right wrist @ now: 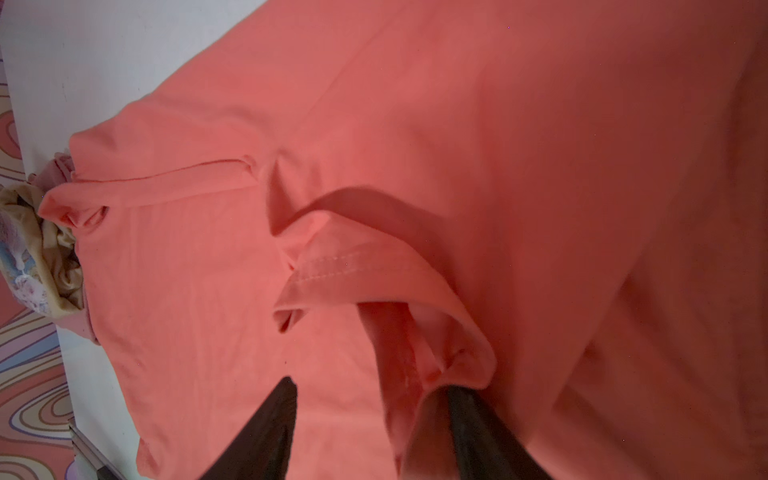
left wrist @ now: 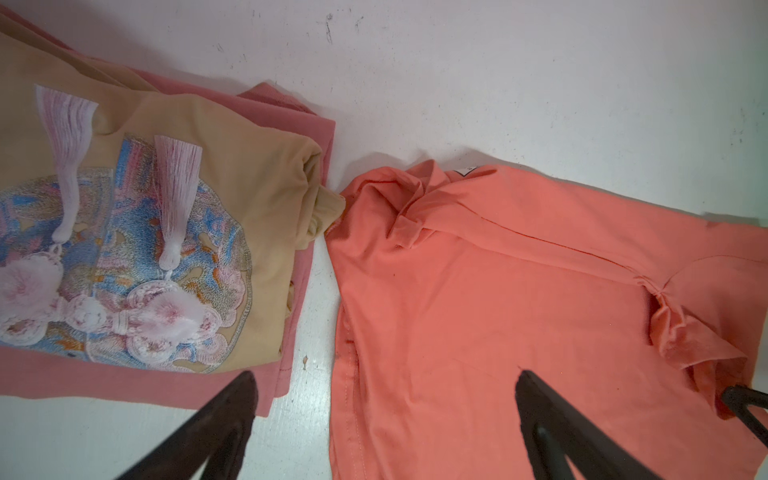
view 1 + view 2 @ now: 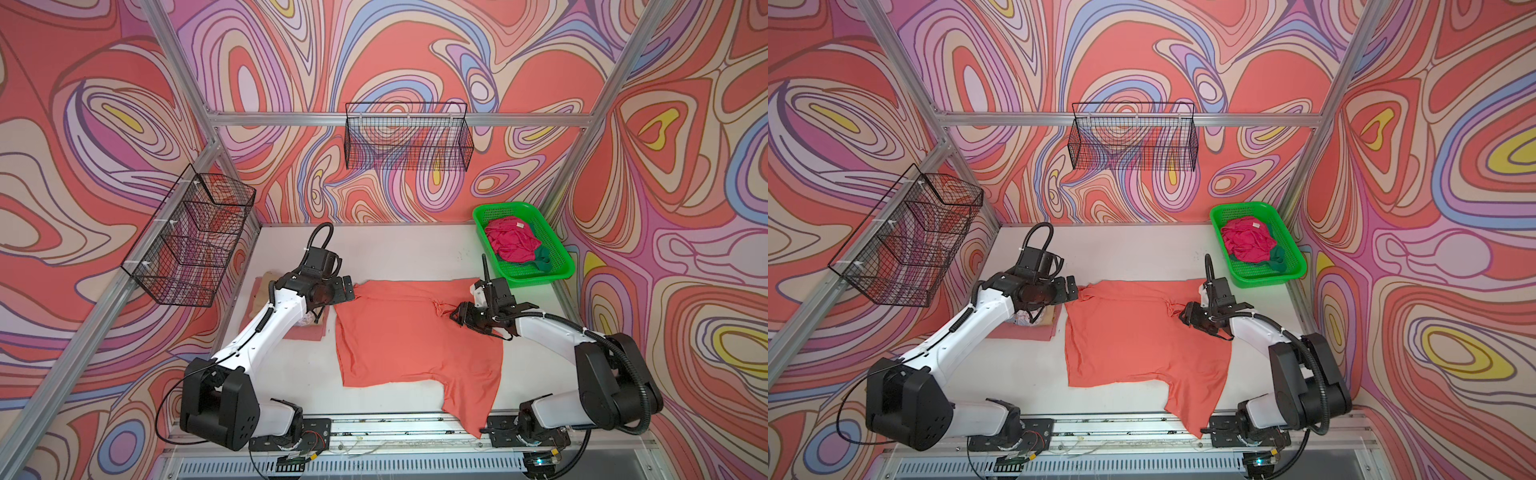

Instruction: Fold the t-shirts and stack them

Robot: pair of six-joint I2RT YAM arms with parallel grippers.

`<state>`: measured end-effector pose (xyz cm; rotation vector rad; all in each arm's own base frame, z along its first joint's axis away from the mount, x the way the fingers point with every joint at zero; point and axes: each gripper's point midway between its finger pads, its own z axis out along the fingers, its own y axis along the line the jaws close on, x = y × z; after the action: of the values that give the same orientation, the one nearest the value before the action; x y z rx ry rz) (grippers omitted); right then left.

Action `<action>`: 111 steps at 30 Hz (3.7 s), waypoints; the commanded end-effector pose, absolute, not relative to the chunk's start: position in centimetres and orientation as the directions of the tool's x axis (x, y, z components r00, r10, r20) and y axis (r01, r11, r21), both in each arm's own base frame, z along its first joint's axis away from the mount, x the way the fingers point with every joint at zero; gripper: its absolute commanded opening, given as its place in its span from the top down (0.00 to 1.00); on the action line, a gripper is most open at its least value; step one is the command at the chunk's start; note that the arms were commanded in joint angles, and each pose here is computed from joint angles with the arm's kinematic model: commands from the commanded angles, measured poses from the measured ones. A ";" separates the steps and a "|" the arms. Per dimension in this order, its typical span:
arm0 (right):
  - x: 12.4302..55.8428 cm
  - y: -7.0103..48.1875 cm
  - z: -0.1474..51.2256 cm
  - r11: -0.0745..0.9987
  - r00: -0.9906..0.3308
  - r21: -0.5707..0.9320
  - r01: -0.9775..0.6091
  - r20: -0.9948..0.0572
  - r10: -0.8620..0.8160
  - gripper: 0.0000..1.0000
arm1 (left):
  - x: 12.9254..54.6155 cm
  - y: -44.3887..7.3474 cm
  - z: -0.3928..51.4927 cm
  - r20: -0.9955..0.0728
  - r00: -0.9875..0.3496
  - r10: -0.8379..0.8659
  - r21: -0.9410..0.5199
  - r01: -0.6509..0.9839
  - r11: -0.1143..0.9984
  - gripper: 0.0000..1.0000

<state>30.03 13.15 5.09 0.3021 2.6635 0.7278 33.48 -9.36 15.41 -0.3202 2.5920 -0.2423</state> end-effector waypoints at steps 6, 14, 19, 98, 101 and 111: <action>30.8 12.9 8.7 0.857 -0.874 0.514 0.041 -0.397 0.280 0.39 | 33.2 -9.3 15.6 -0.477 -0.835 -0.274 -0.241 -0.175 0.955 0.02; 35.8 11.9 11.4 0.908 -0.826 0.417 0.047 -0.496 0.270 0.38 | 33.2 -9.2 15.9 -0.488 -0.830 -0.270 -0.238 -0.171 0.956 0.02; 37.9 12.0 8.8 0.924 -0.854 0.375 0.075 -0.455 0.254 0.38 | 33.1 -8.9 16.2 -0.501 -0.824 -0.266 -0.224 -0.173 0.959 0.02; 39.0 14.4 1.4 0.924 -0.860 0.321 0.210 -0.388 0.330 0.49 | 37.4 -8.7 15.5 -0.447 -0.825 -0.346 -0.210 -0.279 0.937 0.03; 38.8 13.7 1.1 0.919 -0.858 0.328 0.220 -0.383 0.342 0.49 | 38.8 -10.2 14.1 -0.384 -0.842 -0.379 -0.256 -0.297 0.920 0.04; 38.4 13.6 1.9 0.904 -0.867 0.390 0.176 -0.374 0.330 0.49 | 40.5 -14.1 8.4 -0.198 -0.892 -0.405 -0.295 -0.340 0.893 0.20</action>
<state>40.08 13.93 3.09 0.3721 2.5627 0.4909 40.38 -12.93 8.22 -0.5203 2.7849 -0.3063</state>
